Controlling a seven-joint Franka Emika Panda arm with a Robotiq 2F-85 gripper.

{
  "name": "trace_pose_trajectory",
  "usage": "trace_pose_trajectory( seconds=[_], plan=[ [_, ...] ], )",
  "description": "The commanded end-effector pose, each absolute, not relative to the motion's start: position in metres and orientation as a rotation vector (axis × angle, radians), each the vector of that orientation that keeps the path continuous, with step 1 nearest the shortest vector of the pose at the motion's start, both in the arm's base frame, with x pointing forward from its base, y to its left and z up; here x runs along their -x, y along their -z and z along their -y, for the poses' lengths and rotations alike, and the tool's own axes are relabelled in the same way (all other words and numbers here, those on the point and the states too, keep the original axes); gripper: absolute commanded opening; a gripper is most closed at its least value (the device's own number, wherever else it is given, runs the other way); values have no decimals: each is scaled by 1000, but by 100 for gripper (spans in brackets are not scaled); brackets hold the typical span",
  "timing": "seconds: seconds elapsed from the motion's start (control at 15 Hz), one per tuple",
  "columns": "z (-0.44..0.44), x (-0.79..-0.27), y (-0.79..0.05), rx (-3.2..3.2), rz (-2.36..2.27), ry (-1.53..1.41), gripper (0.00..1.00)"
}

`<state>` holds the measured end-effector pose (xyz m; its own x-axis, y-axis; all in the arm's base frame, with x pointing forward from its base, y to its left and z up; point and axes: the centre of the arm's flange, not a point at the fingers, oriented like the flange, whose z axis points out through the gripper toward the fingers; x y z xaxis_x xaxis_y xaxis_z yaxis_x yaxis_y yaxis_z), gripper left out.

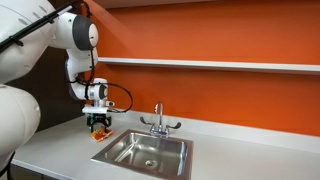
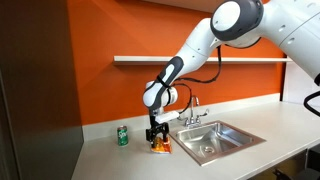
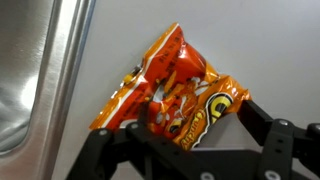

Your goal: Put the packet in the sink

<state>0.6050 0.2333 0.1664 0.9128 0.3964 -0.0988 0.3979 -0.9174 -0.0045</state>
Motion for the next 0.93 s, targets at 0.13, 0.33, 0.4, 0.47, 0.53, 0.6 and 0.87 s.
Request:
trace_pose_trajectory(
  seconds=[0.13, 0.33, 0.4, 0.47, 0.53, 0.6, 0.87],
  plan=[
    [-233, -613, -165, -3039, -626, 161, 45],
    [-233, -615, -169, -3037, -625, 153, 23],
    [-233, -615, -169, -3037, -624, 151, 16],
    [-232, -616, -170, -3036, -623, 150, 9],
    [-232, -616, -171, -3035, -620, 147, 2],
    [-231, -617, -172, -3034, -618, 144, 1],
    [-231, -618, -176, -3031, -609, 138, 0]
  ],
)
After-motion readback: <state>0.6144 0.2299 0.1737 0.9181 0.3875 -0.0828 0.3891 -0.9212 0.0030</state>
